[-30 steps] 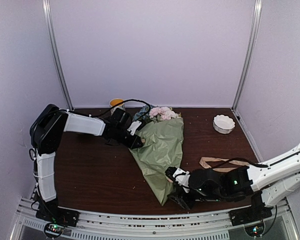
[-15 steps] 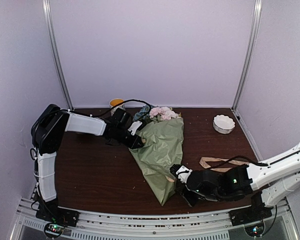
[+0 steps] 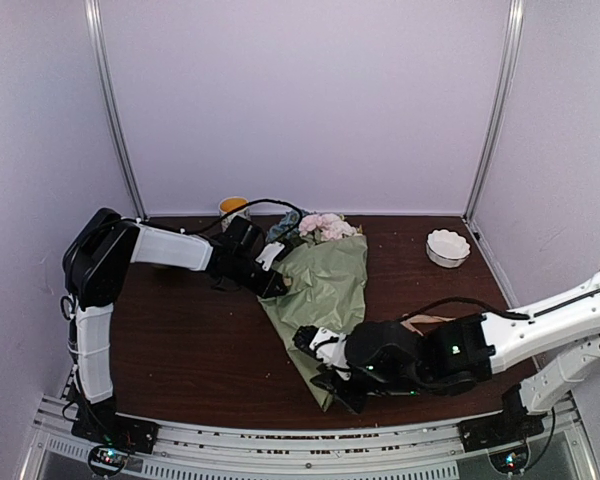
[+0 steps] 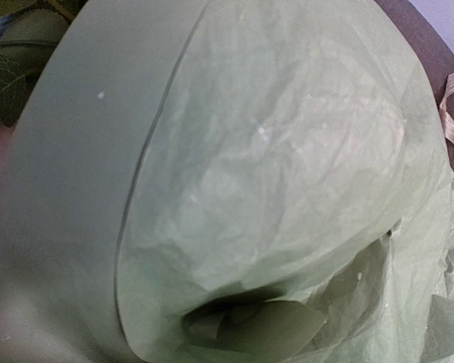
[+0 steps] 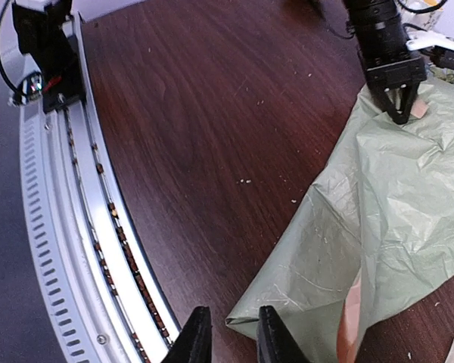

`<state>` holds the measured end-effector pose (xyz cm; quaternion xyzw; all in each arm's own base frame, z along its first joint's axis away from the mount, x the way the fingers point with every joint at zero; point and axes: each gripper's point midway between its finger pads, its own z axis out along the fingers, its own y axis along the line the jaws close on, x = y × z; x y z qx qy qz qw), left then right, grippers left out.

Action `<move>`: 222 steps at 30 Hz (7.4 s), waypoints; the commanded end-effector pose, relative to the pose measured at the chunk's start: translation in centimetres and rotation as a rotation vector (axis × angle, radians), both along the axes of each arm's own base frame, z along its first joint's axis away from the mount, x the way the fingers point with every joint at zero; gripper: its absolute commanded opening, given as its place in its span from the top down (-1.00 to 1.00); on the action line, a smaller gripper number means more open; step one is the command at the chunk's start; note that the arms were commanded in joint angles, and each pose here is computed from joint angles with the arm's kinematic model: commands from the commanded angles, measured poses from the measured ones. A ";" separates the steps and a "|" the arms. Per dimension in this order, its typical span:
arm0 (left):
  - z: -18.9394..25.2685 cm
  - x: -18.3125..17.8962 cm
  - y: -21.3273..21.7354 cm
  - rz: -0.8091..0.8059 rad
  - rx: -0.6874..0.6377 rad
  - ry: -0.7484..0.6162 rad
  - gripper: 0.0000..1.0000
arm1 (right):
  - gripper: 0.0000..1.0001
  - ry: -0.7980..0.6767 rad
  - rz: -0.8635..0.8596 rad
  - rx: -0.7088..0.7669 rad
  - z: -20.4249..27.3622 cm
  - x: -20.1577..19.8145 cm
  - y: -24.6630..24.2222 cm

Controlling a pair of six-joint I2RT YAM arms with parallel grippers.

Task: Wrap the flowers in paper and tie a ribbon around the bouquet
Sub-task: Press the fold line on the folded bouquet.

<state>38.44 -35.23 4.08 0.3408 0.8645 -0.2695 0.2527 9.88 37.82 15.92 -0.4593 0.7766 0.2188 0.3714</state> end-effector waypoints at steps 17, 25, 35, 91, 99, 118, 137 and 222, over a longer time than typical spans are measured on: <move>-1.9 0.5 0.9 -0.014 0.050 0.026 1.00 | 0.74 0.070 -0.134 -0.550 -13.0 0.2 -6.4; -2.0 0.6 1.1 -0.014 0.061 0.021 1.00 | 0.74 0.155 -0.140 -0.547 -13.9 -1.6 -8.8; -2.4 0.3 1.1 -0.022 0.061 0.026 1.00 | 0.66 0.270 0.067 -0.155 -4.9 -4.9 -6.1; -1.2 2.8 1.6 -0.004 0.026 -0.018 1.00 | 0.78 0.505 0.010 -0.306 -13.8 -2.4 -3.9; -1.2 2.7 1.5 -0.012 0.018 -0.016 1.00 | 0.75 0.484 0.072 -0.144 -8.1 -2.3 -3.1; -1.0 3.3 1.9 0.015 0.042 -0.044 1.00 | 0.76 0.437 -0.106 -0.371 -14.3 1.0 -5.2; -1.4 2.5 2.2 -0.005 0.054 -0.033 1.00 | -0.17 0.402 -0.774 -0.371 -9.9 16.3 -21.6; -1.5 2.6 2.6 -0.002 0.078 -0.044 1.00 | -0.09 0.583 -0.490 0.371 -1.1 24.5 -12.4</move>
